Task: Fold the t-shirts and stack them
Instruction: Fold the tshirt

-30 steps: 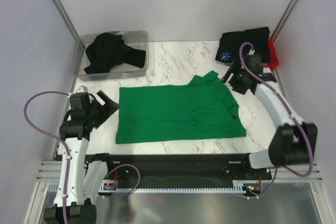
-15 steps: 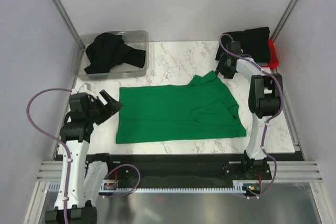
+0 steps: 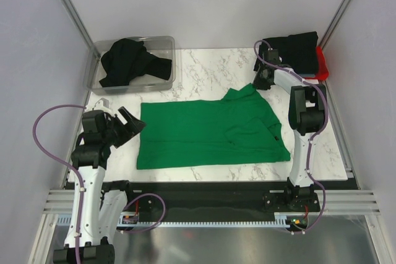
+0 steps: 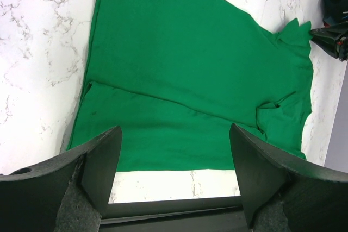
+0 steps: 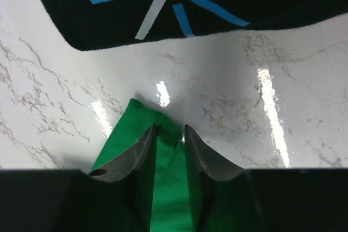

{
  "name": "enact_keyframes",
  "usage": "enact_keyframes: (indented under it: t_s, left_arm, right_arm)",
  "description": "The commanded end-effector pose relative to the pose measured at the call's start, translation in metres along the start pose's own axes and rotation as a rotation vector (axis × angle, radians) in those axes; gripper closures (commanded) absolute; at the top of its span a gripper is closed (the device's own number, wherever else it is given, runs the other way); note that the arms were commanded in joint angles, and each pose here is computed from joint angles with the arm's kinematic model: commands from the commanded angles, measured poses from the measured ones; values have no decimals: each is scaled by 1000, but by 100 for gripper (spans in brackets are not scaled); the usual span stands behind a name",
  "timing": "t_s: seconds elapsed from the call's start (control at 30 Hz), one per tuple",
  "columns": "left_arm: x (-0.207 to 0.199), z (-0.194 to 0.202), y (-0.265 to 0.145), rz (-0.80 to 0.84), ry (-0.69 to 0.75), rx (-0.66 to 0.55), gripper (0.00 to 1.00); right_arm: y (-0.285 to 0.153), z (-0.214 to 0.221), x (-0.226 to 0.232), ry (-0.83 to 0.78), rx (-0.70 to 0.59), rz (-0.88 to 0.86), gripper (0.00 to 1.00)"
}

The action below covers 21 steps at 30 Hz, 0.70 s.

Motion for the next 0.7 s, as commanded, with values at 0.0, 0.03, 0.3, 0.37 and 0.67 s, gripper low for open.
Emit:
enact_keyframes:
  t_s: [0.0,0.03,0.3,0.37,0.67]
  left_arm:
    - [-3,-6,-1,33,54,-40,14]
    - [-3,-6,-1,33,53,-39,13]
    - [-2,-5,1,26,51,-32,14]
    - [-1,-6,2,15,48,-32,14]
    - [12,-12,21,-79,27,12,16]
  right_arm:
    - [6,-4,12,-12,-23,-29,67]
    - [6,-6,13,-13,-29,-29,71]
    - [-10,-15,22,-21,-61,-43,87]
    - [-22,-22,29,-30,-84,-45,90]
    - [-66,-24,52,-50,-112,-85,100]
Point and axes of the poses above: each gripper's point midway between its finger pads, its own y axis out along the fingers, its own x axis along the line the jaws close on, z = x × y, the point moved 6 cm from there along -y, back along the fingers, and after that the axes turned 15 degrees about y, right-handed, at the moved point
